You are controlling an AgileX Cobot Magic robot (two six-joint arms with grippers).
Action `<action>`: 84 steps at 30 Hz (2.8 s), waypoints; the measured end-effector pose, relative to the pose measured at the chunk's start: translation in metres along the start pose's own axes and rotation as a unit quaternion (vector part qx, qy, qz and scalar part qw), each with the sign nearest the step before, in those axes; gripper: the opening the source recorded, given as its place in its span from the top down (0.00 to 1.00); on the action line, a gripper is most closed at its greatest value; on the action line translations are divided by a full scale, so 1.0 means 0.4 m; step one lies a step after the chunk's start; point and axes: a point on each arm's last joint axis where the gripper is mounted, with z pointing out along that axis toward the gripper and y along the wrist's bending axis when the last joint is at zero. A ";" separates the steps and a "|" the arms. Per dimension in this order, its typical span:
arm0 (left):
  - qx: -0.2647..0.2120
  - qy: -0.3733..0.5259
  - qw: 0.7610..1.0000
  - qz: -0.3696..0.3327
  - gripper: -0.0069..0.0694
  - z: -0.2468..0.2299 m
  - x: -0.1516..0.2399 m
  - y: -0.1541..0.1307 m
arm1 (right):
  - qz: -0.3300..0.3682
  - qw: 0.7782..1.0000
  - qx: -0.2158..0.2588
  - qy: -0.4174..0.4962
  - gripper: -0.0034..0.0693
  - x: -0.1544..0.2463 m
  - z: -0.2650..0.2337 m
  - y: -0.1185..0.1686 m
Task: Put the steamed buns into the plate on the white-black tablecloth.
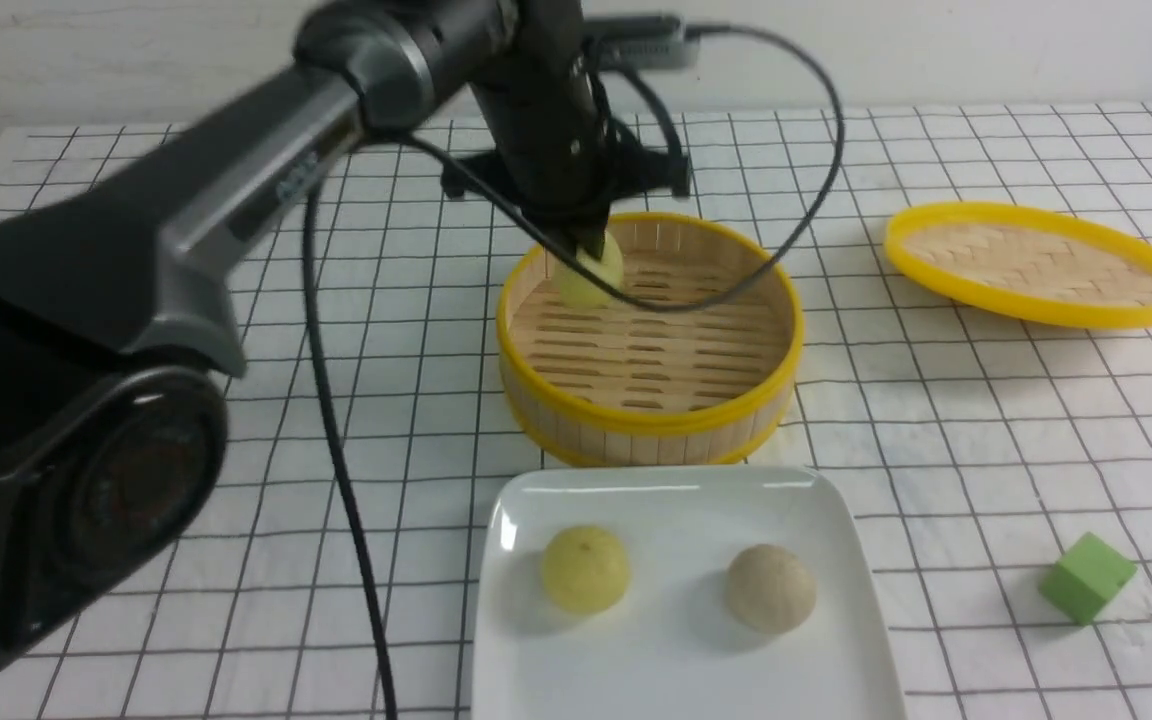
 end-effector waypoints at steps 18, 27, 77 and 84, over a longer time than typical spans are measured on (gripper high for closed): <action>0.019 0.118 0.992 0.028 0.88 -0.224 0.375 0.087 | 0.024 1.000 -0.001 0.005 0.77 0.001 -0.002 0.001; 0.039 0.161 0.985 0.039 0.88 -0.061 0.557 0.023 | 0.026 1.000 -0.006 -0.002 0.97 -0.002 -0.002 0.003; 0.047 0.081 0.990 0.106 0.91 -0.134 0.520 -0.035 | -0.058 0.959 -0.175 -0.214 0.96 0.060 -0.081 0.038; 0.045 0.084 0.989 0.114 0.91 -0.134 0.522 -0.033 | -0.063 0.958 -0.183 -0.211 0.95 0.069 -0.067 0.042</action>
